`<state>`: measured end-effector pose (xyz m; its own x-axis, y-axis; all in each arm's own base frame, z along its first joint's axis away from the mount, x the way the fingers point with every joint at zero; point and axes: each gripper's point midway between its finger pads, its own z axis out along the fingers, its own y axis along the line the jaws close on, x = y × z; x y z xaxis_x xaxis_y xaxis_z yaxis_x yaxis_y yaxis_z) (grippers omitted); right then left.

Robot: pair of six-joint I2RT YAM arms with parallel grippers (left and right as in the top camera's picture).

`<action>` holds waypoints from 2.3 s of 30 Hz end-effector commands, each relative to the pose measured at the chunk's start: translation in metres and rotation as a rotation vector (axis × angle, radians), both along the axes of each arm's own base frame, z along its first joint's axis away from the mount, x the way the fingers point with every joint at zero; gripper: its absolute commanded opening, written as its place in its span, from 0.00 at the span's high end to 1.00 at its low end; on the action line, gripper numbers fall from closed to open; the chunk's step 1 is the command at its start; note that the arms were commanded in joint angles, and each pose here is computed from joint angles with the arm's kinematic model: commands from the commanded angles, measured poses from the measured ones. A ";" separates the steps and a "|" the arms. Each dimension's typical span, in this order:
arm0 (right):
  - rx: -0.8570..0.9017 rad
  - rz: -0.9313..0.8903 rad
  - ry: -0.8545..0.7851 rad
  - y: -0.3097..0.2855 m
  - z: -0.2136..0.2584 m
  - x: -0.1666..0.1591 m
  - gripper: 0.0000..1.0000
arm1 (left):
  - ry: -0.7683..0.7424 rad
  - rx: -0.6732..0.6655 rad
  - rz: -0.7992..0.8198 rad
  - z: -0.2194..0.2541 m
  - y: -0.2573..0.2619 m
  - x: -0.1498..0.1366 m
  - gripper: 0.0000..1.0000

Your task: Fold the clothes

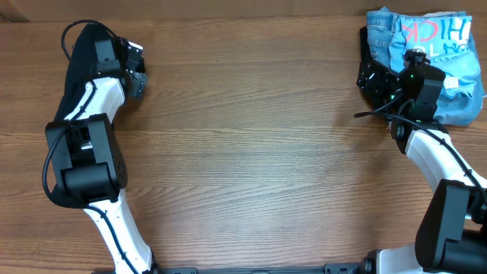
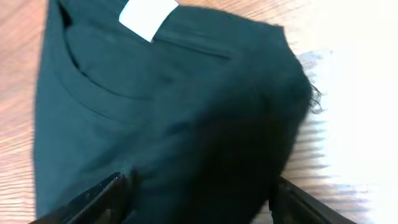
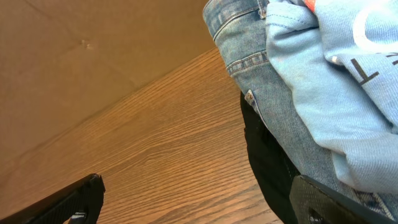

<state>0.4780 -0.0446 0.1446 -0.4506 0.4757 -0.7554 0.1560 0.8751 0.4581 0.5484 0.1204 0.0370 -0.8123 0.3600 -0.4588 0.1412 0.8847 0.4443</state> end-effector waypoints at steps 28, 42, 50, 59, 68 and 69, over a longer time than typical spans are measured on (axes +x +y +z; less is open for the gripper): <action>0.004 -0.006 0.021 0.000 -0.005 0.000 0.34 | 0.305 -0.695 -0.675 0.071 -0.466 -0.125 0.92; -0.034 0.275 -0.004 0.059 0.039 0.012 0.28 | 0.188 -0.751 -0.693 0.158 -0.454 -0.094 0.12; -0.159 0.416 0.129 0.132 -0.027 0.009 0.38 | 0.170 -0.501 -0.294 0.120 -0.316 -0.041 0.28; -0.252 0.380 0.192 0.126 -0.052 0.009 0.32 | 0.437 -0.609 -0.476 0.073 -0.329 -0.099 0.51; -0.285 0.336 0.190 0.117 -0.051 0.013 0.29 | 0.512 -0.446 -0.579 0.011 -0.326 -0.125 0.23; -0.285 0.336 0.190 0.117 -0.051 0.013 0.29 | 0.506 -0.447 -0.581 0.008 -0.326 -0.124 0.24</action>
<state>0.4839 0.0749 0.0880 -0.7019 0.0710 -0.7087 -0.1012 0.9750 0.1978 0.4242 -0.2064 0.0524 -0.7319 0.6231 -0.2757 0.6770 0.7108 -0.1907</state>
